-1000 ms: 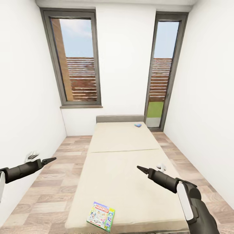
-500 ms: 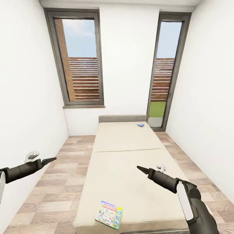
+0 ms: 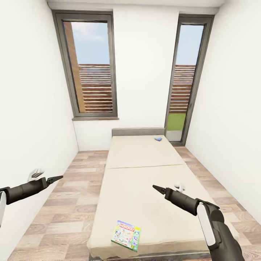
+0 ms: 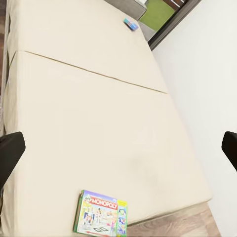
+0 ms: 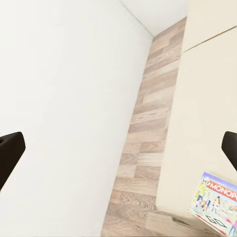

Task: Put all the toys in the child's room - the three board games (two on the bed and one on the table), the two jigsaw puzzles on the table, and the tennis ball on the table - inside the toy box on the table in the child's room.

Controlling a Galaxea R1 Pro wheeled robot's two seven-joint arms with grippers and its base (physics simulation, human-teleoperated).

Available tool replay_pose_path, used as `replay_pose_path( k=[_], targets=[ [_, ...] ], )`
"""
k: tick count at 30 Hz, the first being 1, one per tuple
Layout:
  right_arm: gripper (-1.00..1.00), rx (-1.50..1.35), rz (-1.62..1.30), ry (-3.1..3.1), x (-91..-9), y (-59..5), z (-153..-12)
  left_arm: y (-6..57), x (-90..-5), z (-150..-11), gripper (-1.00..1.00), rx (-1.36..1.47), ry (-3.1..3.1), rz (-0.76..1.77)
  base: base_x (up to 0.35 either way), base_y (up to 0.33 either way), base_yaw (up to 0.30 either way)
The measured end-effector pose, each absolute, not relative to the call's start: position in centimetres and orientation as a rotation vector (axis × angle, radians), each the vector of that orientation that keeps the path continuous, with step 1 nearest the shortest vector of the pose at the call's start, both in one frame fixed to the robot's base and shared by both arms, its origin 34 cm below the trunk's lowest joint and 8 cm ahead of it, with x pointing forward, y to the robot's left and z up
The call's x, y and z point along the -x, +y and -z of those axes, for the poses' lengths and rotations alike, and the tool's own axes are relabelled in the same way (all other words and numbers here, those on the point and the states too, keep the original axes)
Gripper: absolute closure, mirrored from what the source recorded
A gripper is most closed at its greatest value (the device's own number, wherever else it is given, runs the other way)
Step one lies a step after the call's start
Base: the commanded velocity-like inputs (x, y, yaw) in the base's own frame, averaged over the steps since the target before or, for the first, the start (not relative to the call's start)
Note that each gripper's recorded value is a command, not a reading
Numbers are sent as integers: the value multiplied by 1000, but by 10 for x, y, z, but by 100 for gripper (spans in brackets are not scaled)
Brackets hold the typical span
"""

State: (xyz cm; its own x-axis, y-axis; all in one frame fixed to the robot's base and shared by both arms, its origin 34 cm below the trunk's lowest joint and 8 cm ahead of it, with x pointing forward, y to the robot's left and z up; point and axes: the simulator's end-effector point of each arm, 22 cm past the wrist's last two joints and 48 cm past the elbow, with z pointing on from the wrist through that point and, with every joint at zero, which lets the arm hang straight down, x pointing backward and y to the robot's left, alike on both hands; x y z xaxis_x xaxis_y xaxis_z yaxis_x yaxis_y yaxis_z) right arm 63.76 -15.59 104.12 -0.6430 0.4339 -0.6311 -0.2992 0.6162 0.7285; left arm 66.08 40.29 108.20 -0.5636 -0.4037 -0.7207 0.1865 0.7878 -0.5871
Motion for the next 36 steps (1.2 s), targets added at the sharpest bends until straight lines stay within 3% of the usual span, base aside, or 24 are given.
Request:
replay_pose_path(
  k=[36],
  targets=[
    [-100, -109, -1097, 1999, -637, -155, -1038, 403, -661, -1082, -100, 161, 2029, 784, -88, 92, 0]
  ],
)
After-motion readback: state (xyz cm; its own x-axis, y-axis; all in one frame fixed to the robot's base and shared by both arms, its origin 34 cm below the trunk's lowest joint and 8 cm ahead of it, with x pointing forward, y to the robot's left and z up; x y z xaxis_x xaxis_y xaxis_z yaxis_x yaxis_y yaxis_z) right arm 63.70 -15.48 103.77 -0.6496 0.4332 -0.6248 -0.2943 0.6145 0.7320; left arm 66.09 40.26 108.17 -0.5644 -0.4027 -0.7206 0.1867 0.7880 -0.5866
